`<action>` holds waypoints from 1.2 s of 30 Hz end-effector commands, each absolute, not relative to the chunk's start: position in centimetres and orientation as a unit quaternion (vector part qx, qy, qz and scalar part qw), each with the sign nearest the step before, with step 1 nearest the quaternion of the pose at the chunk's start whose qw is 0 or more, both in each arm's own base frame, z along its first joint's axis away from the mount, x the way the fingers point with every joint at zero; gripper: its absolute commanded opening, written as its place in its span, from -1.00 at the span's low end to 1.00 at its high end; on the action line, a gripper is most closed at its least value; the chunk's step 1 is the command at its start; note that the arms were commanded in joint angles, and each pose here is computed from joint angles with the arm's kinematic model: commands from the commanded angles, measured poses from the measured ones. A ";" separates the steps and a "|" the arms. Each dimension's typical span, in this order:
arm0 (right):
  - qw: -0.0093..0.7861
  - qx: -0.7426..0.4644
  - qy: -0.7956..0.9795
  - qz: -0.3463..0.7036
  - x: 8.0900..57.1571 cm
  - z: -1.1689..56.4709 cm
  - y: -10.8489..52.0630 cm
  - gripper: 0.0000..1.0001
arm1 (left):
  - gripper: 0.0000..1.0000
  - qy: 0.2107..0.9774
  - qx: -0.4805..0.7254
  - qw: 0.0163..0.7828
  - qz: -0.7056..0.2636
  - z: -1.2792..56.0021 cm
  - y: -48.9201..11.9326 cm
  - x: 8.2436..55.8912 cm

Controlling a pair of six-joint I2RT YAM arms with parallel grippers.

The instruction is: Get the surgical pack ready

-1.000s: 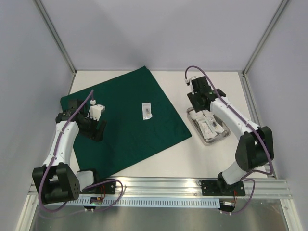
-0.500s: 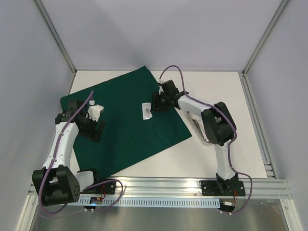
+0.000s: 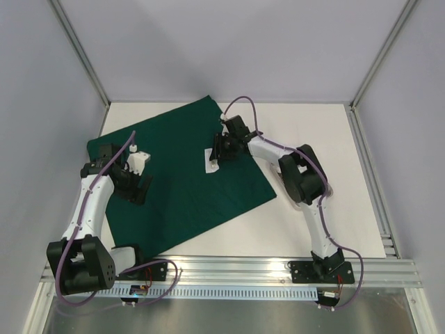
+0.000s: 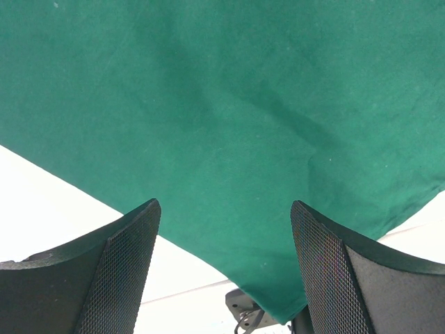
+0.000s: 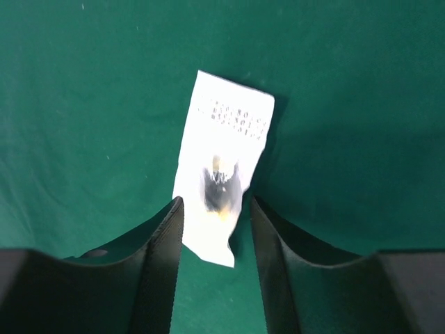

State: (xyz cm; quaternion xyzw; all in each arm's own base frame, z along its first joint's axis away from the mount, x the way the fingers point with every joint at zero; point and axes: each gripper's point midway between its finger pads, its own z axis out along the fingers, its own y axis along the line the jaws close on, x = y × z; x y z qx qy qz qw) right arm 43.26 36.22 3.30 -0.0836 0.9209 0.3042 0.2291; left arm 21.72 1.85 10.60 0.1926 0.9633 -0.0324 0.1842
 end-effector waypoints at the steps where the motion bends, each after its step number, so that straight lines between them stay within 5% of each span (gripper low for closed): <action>1: 0.220 -0.071 0.924 0.306 43.7 2.2 36.9 -0.11 | 0.69 0.962 0.190 0.196 -0.029 10.9 2.0 22.4; 8: 0.228 -0.092 0.914 0.322 43.5 4.4 37.3 -0.97 | 0.69 0.961 0.191 0.197 -0.029 11.0 1.9 22.4; 18: 0.290 -0.301 0.870 0.261 38.4 17.4 29.1 -0.99 | 0.69 0.959 0.199 0.202 -0.026 11.2 2.0 22.3; 29: 0.105 -0.227 0.960 -0.123 31.5 13.8 3.0 -0.99 | 0.69 0.955 0.203 0.210 -0.047 11.2 1.2 22.6; 36: 0.111 -0.217 0.959 -0.143 33.3 11.1 0.5 -0.99 | 0.69 0.955 0.204 0.212 -0.043 11.5 1.3 22.3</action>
